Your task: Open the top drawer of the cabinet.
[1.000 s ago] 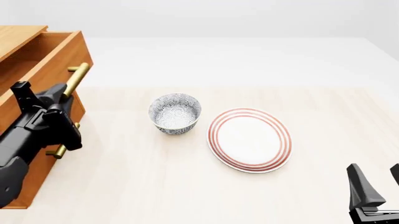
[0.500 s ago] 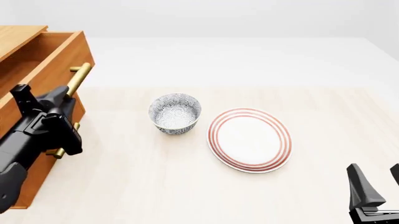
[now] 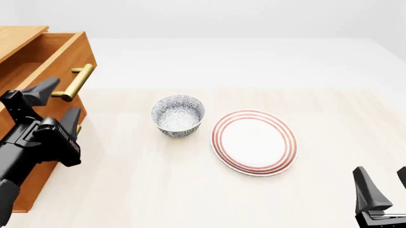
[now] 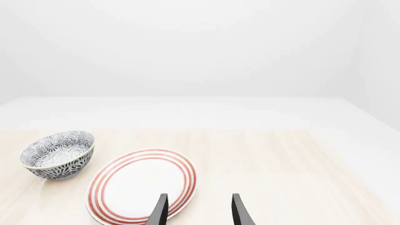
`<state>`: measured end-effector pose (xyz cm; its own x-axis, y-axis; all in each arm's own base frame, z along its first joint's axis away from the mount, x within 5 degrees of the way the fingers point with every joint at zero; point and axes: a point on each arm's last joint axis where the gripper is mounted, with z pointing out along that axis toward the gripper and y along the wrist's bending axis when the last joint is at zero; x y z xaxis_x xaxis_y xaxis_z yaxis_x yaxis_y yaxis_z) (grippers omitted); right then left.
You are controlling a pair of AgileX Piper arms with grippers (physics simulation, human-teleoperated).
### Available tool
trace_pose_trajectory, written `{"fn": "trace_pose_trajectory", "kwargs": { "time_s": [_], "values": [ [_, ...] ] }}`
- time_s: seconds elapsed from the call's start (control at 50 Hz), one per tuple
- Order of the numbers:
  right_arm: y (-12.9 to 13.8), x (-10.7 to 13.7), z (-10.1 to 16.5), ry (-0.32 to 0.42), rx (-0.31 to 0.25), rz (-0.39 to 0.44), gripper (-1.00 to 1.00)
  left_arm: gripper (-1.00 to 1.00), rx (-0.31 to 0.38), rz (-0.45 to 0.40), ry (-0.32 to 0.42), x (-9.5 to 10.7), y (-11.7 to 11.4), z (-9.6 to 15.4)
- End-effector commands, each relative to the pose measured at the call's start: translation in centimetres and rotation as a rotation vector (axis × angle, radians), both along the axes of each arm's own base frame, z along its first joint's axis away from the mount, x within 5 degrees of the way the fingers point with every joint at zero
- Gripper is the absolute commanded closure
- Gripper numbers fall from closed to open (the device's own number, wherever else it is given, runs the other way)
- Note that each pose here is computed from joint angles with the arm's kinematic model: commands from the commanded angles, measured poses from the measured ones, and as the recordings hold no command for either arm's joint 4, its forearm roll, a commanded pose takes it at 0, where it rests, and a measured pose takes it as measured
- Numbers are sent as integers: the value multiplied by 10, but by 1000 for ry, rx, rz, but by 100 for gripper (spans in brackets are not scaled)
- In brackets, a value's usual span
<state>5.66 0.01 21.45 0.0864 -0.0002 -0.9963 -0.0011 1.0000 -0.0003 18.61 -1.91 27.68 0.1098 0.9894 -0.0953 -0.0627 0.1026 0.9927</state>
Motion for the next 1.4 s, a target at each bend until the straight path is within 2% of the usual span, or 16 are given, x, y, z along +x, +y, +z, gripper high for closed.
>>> {"fn": "trace_pose_trajectory", "kwargs": {
  "time_s": [0.02, 0.22, 0.24, 0.3, 0.34, 0.5, 0.56, 0.78, 0.9, 0.94, 0.96, 0.98, 1.14, 1.16, 1.28, 1.4],
  "values": [
    [0, 0, 0, 0, 0, 0, -100, -100, -3, -40, 0, -10, -6, -2],
    [0, 0, 0, 0, 0, 0, -100, -100, -14, -75, -1, -17, -11, 6],
    [0, 0, 0, 0, 0, 0, -100, -100, -41, -97, 9, -17, -15, 14],
    [0, 0, 0, 0, 0, 0, -100, -100, -54, -99, 3, -22, -14, 19],
    [0, 0, 0, 0, 0, 0, -100, -100, -88, -110, 12, -24, -15, 26],
    [0, 0, 0, 0, 0, 0, -100, -100, -187, -118, 51, -29, -14, 33],
    [0, 0, 0, 0, 0, 0, -100, -100, -205, -129, 67, -29, -16, 33],
    [0, 0, 0, 0, 0, 0, -100, -100, -426, -137, 135, -42, -14, 67],
    [0, 0, 0, 0, 0, 0, -100, -100, -565, -162, 209, -41, -19, 85],
    [0, 0, 0, 0, 0, 0, -100, -100, -576, -152, 215, -41, -18, 84],
    [0, 0, 0, 0, 0, 0, -100, -100, -610, -172, 249, -35, -24, 85],
    [0, 0, 0, 0, 0, 0, -100, -100, -640, -179, 243, -38, -24, 90],
    [0, 0, 0, 0, 0, 0, -100, -100, -749, -128, 295, -42, -18, 105],
    [0, 0, 0, 0, 0, 0, -100, -100, -767, -145, 299, -42, -20, 109],
    [0, 0, 0, 0, 0, 0, -100, -100, -910, -105, 368, -38, -19, 127],
    [0, 0, 0, 0, 0, 0, -100, -100, -976, -94, 396, -38, -20, 137]
  ]
}}
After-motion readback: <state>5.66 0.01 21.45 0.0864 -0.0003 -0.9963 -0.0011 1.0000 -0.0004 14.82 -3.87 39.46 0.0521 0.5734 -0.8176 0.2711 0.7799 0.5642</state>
